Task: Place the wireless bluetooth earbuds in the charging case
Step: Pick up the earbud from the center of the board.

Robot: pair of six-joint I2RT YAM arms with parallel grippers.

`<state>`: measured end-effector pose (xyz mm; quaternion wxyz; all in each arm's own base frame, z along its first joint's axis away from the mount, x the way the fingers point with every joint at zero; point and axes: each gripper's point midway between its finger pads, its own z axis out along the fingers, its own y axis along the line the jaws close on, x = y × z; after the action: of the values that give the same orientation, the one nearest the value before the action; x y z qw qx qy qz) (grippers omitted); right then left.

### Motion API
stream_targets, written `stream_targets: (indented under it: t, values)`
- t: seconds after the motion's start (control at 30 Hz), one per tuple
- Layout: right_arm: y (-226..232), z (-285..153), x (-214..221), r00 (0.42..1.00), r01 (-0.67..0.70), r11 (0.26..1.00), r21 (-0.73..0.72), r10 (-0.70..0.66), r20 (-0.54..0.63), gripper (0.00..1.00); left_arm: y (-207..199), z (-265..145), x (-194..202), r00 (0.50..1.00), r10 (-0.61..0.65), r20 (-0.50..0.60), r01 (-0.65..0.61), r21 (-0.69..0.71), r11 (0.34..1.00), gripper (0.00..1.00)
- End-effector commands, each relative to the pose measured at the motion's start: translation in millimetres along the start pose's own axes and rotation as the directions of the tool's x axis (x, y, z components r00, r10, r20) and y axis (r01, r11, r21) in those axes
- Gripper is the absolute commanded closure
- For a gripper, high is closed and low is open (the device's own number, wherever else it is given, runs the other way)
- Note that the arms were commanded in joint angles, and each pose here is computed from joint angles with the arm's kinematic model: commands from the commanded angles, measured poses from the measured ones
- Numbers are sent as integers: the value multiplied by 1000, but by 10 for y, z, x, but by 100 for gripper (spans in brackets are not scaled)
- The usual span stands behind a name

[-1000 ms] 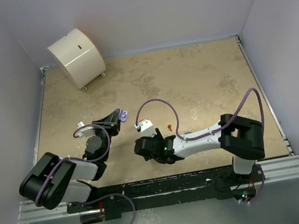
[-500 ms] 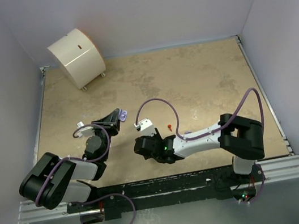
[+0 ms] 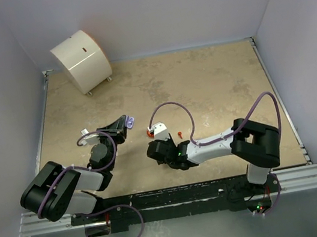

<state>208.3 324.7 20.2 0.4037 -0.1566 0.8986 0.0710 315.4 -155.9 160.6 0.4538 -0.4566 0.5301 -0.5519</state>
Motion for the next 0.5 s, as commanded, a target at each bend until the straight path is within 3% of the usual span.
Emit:
stream_targets:
  t: [0.0, 0.47]
  values:
    - [25, -48, -85, 1000, -9, 1000, -27, 10, 24, 51, -96, -25, -37, 1000, 2, 7, -2, 38, 999, 100]
    - [31, -88, 18, 1000, -23, 998, -60, 22, -9, 61, -94, -24, -35, 1000, 2, 6, -2, 37, 999, 100]
